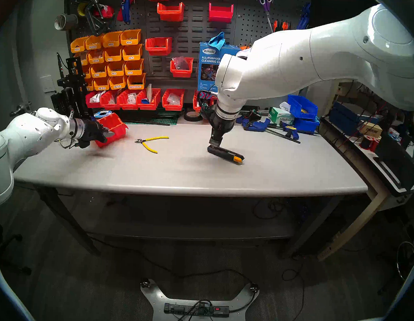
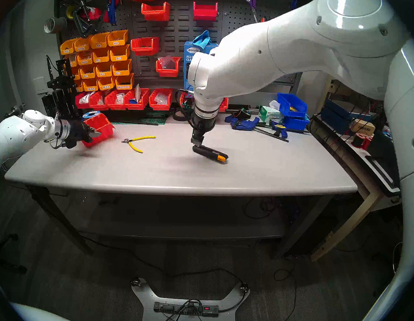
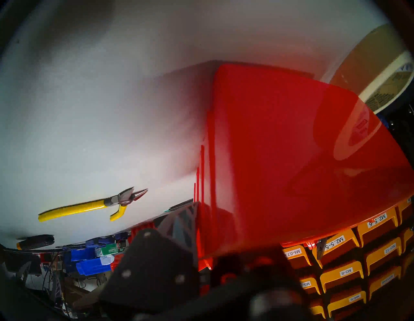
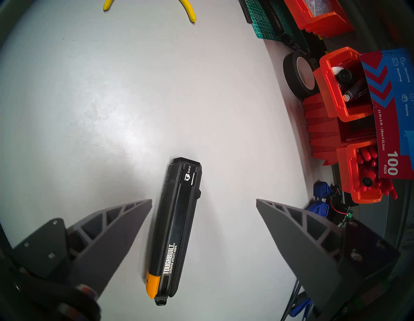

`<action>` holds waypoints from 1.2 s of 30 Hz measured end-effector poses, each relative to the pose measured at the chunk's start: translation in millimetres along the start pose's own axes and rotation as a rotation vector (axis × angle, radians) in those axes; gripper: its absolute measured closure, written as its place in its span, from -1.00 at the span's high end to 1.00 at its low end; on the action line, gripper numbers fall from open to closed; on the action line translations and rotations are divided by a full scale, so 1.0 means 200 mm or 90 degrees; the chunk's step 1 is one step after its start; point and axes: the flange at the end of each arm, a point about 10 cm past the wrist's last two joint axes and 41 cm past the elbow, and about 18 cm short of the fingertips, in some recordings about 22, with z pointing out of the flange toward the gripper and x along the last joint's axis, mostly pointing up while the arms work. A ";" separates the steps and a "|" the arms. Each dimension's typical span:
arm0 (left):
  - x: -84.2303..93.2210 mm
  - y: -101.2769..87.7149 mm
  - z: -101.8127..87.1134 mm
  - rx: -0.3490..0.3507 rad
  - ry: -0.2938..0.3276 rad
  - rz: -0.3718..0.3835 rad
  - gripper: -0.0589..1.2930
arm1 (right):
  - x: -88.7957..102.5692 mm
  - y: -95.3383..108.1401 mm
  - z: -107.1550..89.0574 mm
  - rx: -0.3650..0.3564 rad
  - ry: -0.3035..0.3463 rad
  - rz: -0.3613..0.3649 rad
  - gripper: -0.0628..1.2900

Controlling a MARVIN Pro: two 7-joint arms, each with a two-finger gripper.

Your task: Take out tools from the storage box

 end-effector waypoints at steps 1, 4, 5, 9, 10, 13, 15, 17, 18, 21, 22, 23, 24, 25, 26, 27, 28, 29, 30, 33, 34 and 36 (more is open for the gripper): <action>0.00 0.00 0.00 0.001 0.001 0.000 -0.87 | 0.00 0.00 0.00 0.000 0.000 0.000 0.88; 0.00 0.00 0.00 0.004 0.001 -0.001 -0.87 | 0.00 0.00 0.00 0.000 0.000 0.000 0.88; -0.01 0.00 0.00 0.005 0.001 0.000 -0.87 | 0.00 0.00 0.00 0.000 0.000 0.000 0.88; -0.01 0.00 0.01 0.011 0.000 0.002 -0.61 | 0.00 0.00 0.00 0.000 0.000 0.000 0.88; -0.01 0.00 0.01 0.012 -0.001 0.002 -0.53 | 0.00 0.00 0.00 0.000 0.000 0.000 0.88; -0.02 0.00 0.01 0.016 -0.003 0.003 0.67 | 0.00 0.00 0.00 0.000 0.000 0.000 0.88; -0.02 0.00 0.01 0.017 -0.005 0.003 0.91 | 0.00 0.00 0.00 0.000 0.000 0.000 0.88; -0.03 0.00 0.01 0.019 -0.012 0.003 0.91 | 0.00 0.00 0.00 0.000 0.000 0.000 0.88; -0.03 0.00 0.01 0.020 -0.014 0.003 0.91 | 0.00 0.00 0.00 0.000 0.000 0.000 0.88; -0.06 0.00 0.01 0.019 -0.042 -0.002 0.91 | 0.00 0.00 0.00 0.000 0.001 0.000 0.88; -0.08 0.00 0.01 0.019 -0.054 -0.005 0.91 | 0.00 0.00 0.00 0.000 0.001 0.000 0.88; -0.09 0.00 0.00 0.018 -0.065 -0.008 0.91 | 0.00 0.00 0.00 0.000 0.001 0.000 0.88; -0.10 0.00 0.00 0.018 -0.076 -0.011 0.91 | 0.00 0.00 0.00 0.000 0.001 0.000 0.88; -0.14 0.00 0.00 0.018 -0.103 -0.018 0.91 | 0.00 0.00 0.00 0.000 0.001 0.000 0.88; -0.17 0.00 0.00 0.018 -0.126 -0.025 0.91 | 0.00 0.00 0.00 0.000 0.001 0.000 0.88; -0.18 0.00 0.00 0.018 -0.139 -0.028 0.91 | 0.00 0.00 0.00 0.000 0.001 0.000 0.88; -0.20 0.00 0.00 0.018 -0.153 -0.031 0.91 | 0.00 0.00 0.00 0.000 0.001 0.000 0.88; -0.23 0.00 0.00 0.018 -0.174 -0.035 0.91 | 0.00 0.00 0.00 0.000 0.001 0.000 0.88; -0.25 0.00 0.00 0.018 -0.189 -0.038 0.91 | 0.00 0.00 0.00 0.000 0.001 0.000 0.88; -0.35 -0.01 -0.01 0.021 -0.263 -0.050 0.91 | 0.00 0.00 0.00 -0.001 0.001 0.000 0.88; -0.37 -0.02 -0.01 0.021 -0.280 -0.053 0.91 | 0.00 0.00 0.00 -0.001 0.001 0.000 0.88; -0.44 -0.03 -0.01 0.022 -0.333 -0.061 0.91 | 0.00 0.00 0.00 -0.001 0.001 0.000 0.88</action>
